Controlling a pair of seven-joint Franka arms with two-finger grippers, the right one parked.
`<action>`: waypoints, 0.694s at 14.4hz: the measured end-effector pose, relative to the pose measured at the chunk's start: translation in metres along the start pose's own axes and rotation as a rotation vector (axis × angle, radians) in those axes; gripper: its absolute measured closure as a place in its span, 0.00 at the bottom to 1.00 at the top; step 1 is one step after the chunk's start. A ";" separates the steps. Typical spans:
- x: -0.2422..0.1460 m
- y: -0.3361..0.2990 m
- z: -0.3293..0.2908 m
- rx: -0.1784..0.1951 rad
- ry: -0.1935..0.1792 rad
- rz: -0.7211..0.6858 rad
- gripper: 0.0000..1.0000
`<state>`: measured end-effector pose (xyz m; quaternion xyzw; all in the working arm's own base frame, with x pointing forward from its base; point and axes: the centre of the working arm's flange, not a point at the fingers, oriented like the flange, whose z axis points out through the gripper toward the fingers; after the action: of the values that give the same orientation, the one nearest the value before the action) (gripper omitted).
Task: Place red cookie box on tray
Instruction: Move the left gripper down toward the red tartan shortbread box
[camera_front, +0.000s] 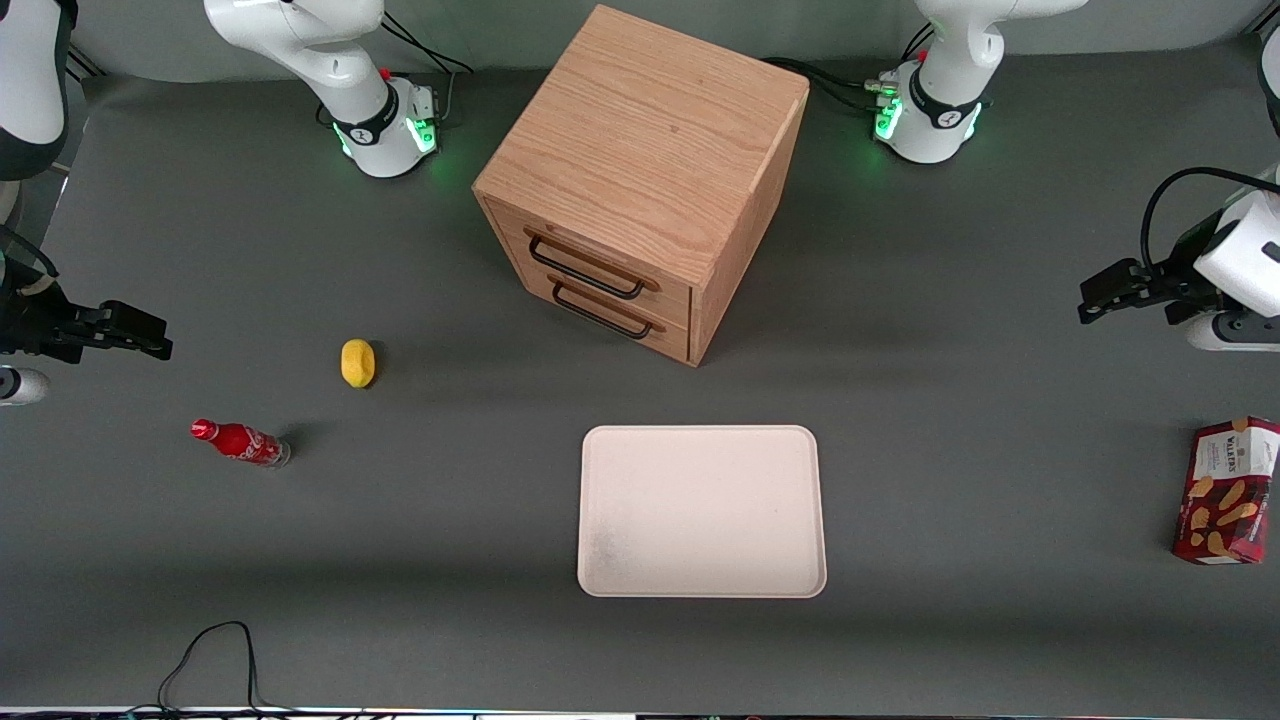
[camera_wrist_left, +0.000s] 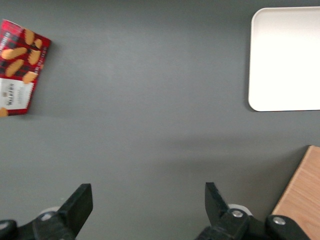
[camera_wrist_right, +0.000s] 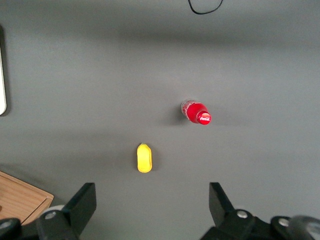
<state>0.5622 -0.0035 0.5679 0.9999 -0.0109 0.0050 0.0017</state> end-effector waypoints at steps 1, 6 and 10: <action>0.001 0.000 -0.001 0.009 0.001 0.004 0.00; 0.005 -0.010 0.002 0.033 -0.005 0.040 0.00; 0.029 -0.099 0.046 0.037 -0.045 0.142 0.00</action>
<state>0.5937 0.0946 0.5219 0.9963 -0.0819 -0.0170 -0.0176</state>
